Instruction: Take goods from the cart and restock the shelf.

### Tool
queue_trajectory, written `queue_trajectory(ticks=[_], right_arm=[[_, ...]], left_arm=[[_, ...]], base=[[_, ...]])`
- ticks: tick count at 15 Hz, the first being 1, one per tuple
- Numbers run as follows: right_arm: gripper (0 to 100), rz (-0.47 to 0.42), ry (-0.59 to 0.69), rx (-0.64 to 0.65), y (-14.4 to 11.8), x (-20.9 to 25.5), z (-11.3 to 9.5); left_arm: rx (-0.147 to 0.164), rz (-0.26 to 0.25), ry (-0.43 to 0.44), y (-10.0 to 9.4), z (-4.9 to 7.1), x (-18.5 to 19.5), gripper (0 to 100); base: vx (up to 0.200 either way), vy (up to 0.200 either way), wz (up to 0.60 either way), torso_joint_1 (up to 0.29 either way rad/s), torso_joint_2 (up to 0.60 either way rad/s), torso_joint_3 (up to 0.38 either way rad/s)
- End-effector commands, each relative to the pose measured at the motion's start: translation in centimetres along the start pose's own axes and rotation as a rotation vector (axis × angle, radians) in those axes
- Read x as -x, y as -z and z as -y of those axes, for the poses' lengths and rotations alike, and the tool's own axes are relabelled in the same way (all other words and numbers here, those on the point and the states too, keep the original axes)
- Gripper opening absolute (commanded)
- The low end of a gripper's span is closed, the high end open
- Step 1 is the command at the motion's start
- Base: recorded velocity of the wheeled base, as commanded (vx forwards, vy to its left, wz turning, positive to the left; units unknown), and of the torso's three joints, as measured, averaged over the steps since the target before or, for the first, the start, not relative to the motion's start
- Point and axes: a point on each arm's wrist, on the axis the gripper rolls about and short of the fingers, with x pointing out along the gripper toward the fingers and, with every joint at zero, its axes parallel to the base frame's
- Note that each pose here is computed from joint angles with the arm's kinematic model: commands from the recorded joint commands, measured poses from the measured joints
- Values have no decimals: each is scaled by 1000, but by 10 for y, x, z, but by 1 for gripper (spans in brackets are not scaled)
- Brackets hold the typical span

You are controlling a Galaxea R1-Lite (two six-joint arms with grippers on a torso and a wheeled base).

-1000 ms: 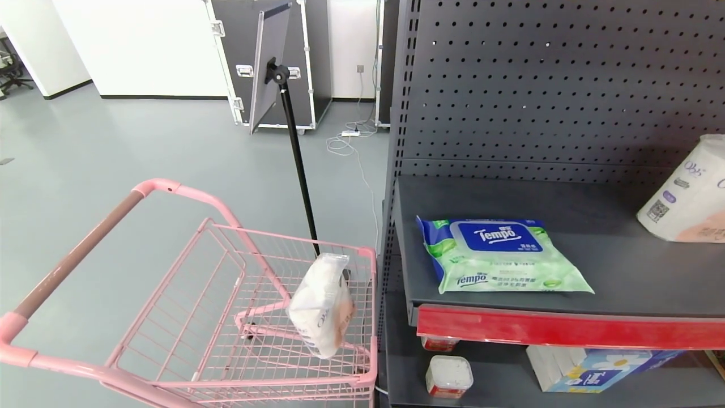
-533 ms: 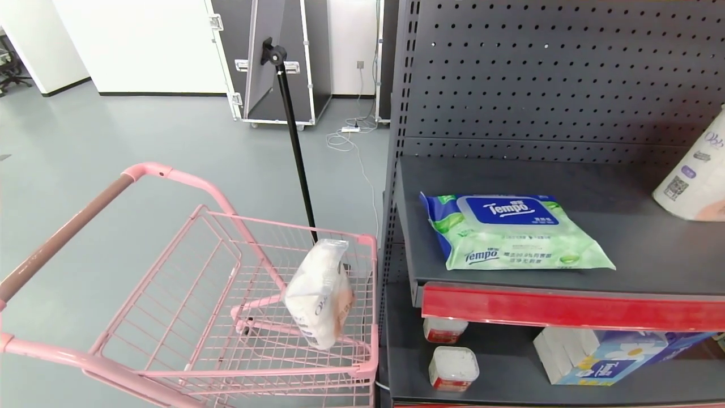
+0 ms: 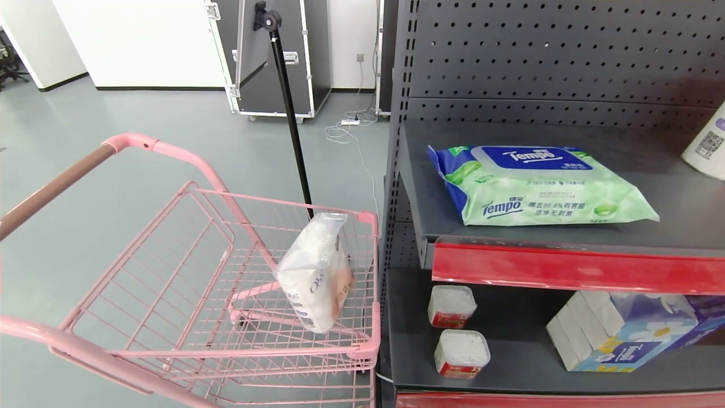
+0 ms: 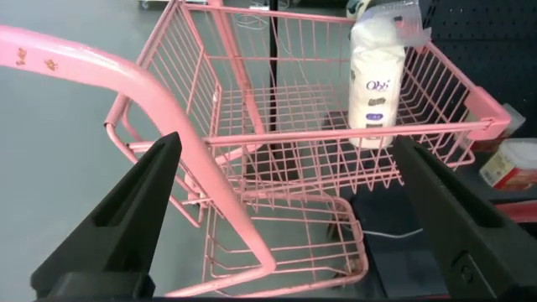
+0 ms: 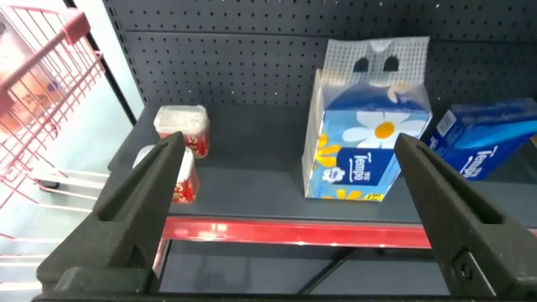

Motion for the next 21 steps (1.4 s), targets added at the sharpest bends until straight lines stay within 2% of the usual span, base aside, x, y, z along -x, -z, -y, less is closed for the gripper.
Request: queue_trajectory(ticks=[1, 2, 3, 4, 5, 6, 7, 8, 9, 10, 12, 14, 17, 18, 21], right_arm=[[100, 0, 0, 1, 0, 0, 0], [100, 0, 0, 1, 0, 0, 0], [100, 0, 0, 2, 0, 0, 0], [100, 0, 2, 2, 0, 0, 0], [100, -1, 3, 2, 0, 0, 0], [100, -1, 3, 2, 0, 0, 0], [100, -1, 3, 4, 0, 0, 0], [100, -1, 3, 4, 0, 0, 0], [100, -1, 3, 2, 0, 0, 0], [100, 0, 3, 2, 0, 0, 0], [100, -1, 3, 1, 0, 0, 0], [100, -1, 3, 2, 0, 0, 0], [100, 0, 3, 2, 0, 0, 0], [100, -1, 3, 2, 0, 0, 0], [100, -1, 3, 2, 0, 0, 0]], left_arm=[[-1, 0, 2, 0, 0, 0, 100], [-32, 0, 25, 0, 1, 0, 100], [-31, 68, 67, -18, 2, 6, 100], [0, 131, 120, -66, 2, 12, 100], [114, 98, 195, -130, 3, -4, 100], [156, 38, 240, -147, 4, -22, 100], [141, -62, 289, -141, 5, -41, 100], [95, -208, 386, -122, 9, -64, 100], [75, -308, 417, -110, 12, -86, 100], [70, -344, 448, -106, 18, -111, 100], [54, -350, 500, -97, 31, -153, 100], [24, -411, 498, -72, 52, -194, 100], [0, -433, 523, -42, 80, -230, 100], [-4, -449, 519, -31, 84, -237, 100], [-9, -507, 513, -15, 87, -245, 100]], base=[[0, 0, 0, -61, 222, 159], [0, 0, 0, -27, 115, 100], [0, 0, 0, -12, 71, 51], [0, 0, 0, 0, 0, 0], [0, 0, 0, 0, 0, 0], [0, 0, 0, 0, 0, 0], [0, 0, 0, 0, 0, 0], [0, 0, 0, 0, 0, 0], [0, 0, 0, 0, 0, 0], [0, 0, 0, 0, 0, 0], [0, 0, 0, 0, 0, 0], [0, 0, 0, 0, 0, 0], [0, 0, 0, 0, 0, 0], [0, 0, 0, 0, 0, 0], [0, 0, 0, 0, 0, 0]])
